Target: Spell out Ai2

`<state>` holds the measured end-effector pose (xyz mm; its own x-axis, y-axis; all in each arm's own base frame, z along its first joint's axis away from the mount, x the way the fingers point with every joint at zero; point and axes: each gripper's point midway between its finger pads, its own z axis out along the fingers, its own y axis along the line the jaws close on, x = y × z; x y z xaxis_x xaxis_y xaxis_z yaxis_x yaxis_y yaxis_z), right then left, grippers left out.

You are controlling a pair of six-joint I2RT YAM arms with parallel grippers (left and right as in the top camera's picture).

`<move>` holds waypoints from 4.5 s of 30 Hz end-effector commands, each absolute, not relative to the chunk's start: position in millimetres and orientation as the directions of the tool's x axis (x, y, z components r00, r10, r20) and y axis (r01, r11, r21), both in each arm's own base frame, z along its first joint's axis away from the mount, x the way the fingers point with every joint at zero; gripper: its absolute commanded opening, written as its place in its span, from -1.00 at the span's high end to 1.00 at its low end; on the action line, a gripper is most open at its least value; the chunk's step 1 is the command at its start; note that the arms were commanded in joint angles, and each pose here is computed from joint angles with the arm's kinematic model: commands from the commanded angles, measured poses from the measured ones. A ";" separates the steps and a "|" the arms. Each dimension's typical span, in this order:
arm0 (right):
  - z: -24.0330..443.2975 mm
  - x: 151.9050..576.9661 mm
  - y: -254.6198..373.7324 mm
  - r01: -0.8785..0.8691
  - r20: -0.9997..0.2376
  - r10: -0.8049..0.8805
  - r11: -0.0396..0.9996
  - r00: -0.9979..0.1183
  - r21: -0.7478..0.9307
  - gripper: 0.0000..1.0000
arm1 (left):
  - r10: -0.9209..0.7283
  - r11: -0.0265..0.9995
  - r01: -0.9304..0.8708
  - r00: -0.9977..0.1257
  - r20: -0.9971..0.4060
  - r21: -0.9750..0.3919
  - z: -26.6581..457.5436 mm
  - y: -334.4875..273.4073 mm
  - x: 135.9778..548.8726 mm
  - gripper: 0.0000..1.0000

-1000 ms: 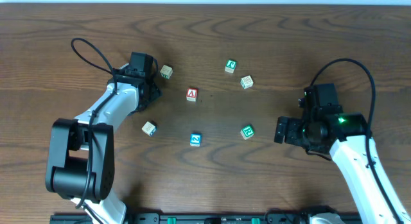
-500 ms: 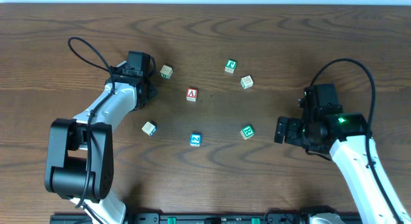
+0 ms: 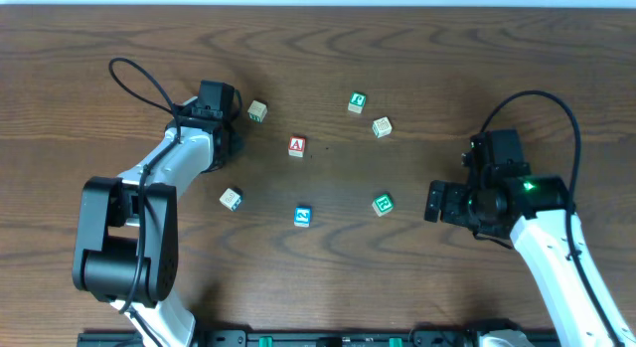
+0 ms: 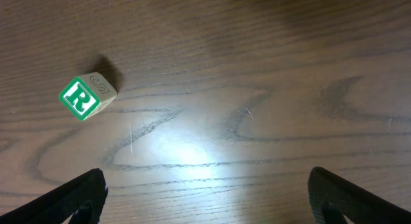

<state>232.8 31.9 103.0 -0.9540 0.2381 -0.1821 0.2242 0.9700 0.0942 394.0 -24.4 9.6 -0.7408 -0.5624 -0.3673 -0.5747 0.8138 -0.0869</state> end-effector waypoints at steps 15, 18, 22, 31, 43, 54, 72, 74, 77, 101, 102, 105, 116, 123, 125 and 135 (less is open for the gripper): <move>104.3 234.2 30.3 0.221 -0.199 0.233 0.972 -0.952 0.078 -0.98 | -0.233 0.971 -0.185 -0.882 -0.410 -0.153 47.8 -75.2 400.4 0.50; 104.3 234.2 30.4 0.222 -0.199 0.233 0.972 -0.952 0.079 -0.99 | -0.139 0.987 -0.083 -0.876 -0.462 -0.141 67.2 -100.3 397.8 0.48; 104.1 233.3 30.3 0.222 -0.195 0.233 0.972 -0.953 0.077 -0.99 | -0.027 0.996 0.018 -0.857 -0.515 -0.082 81.7 -132.7 389.7 0.48; 103.9 232.8 30.2 0.222 -0.194 0.233 0.972 -0.953 0.077 -0.98 | 0.186 0.972 0.233 -0.814 -0.550 -0.018 86.4 -201.7 363.6 0.38; 96.7 227.1 29.5 0.224 -0.174 0.233 0.972 -0.957 0.069 -0.99 | 0.244 0.940 0.337 -0.765 -0.596 -0.048 84.5 -228.5 373.4 0.35; 94.6 224.2 29.3 0.235 -0.162 0.244 0.970 -0.956 0.068 -0.99 | 0.266 0.942 0.333 -0.800 -0.537 -0.030 43.8 -229.7 376.9 0.33; 94.2 222.2 30.2 0.235 -0.153 0.243 0.969 -0.958 0.072 -0.99 | 0.255 0.940 0.337 -0.807 -0.533 -0.060 27.1 -238.0 381.1 0.32; 94.3 222.3 30.2 0.235 -0.153 0.243 0.969 -0.958 0.072 -0.99 | 0.254 0.940 0.337 -0.805 -0.537 -0.061 27.5 -238.5 381.9 0.31; 94.2 222.2 30.2 0.235 -0.153 0.243 0.969 -0.958 0.072 -0.98 | 0.253 0.940 0.337 -0.804 -0.538 -0.061 27.5 -238.6 382.2 0.26; 95.0 223.7 44.6 0.249 -0.166 0.259 0.965 -0.951 0.080 -0.87 | 0.264 0.943 0.332 -0.734 -0.626 0.008 167.9 -231.2 396.3 0.13; 95.2 223.6 49.3 0.247 -0.178 0.255 0.967 -0.950 0.066 -0.83 | 0.261 0.951 0.306 -0.726 -0.637 0.041 181.1 -219.4 392.2 0.02; 97.0 221.5 72.3 0.268 -0.236 0.266 0.963 -0.935 0.023 -0.84 | 0.250 0.968 0.178 -0.697 -0.672 0.176 229.1 -165.9 372.6 -0.56; 90.6 266.1 162.0 0.117 -0.181 0.130 0.990 -0.975 0.083 -0.92 | 0.005 0.996 -0.056 -0.771 -0.637 0.075 265.0 -34.9 334.3 -0.91; 100.0 336.9 213.7 -0.056 -0.333 -0.034 0.997 -0.942 0.057 -0.94 | -0.119 0.990 -0.139 -0.783 -0.611 -0.016 257.2 -2.8 340.0 -0.91; 91.1 338.2 215.5 0.035 -0.296 0.059 0.996 -0.953 0.088 -0.89 | -0.121 0.989 -0.144 -0.786 -0.606 -0.011 255.2 -1.0 340.4 -0.91; 38.2 360.7 246.2 0.197 -0.251 0.236 0.966 -0.939 0.169 -0.87 | -0.122 0.989 -0.146 -0.780 -0.614 -0.012 253.3 -1.1 348.7 -0.91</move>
<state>351.9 234.6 36.3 -0.9538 0.1749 -0.2442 0.1468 0.9807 0.1289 344.0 -0.7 254.2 -0.7770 -0.1347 -0.6149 -0.1604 0.9870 -0.0136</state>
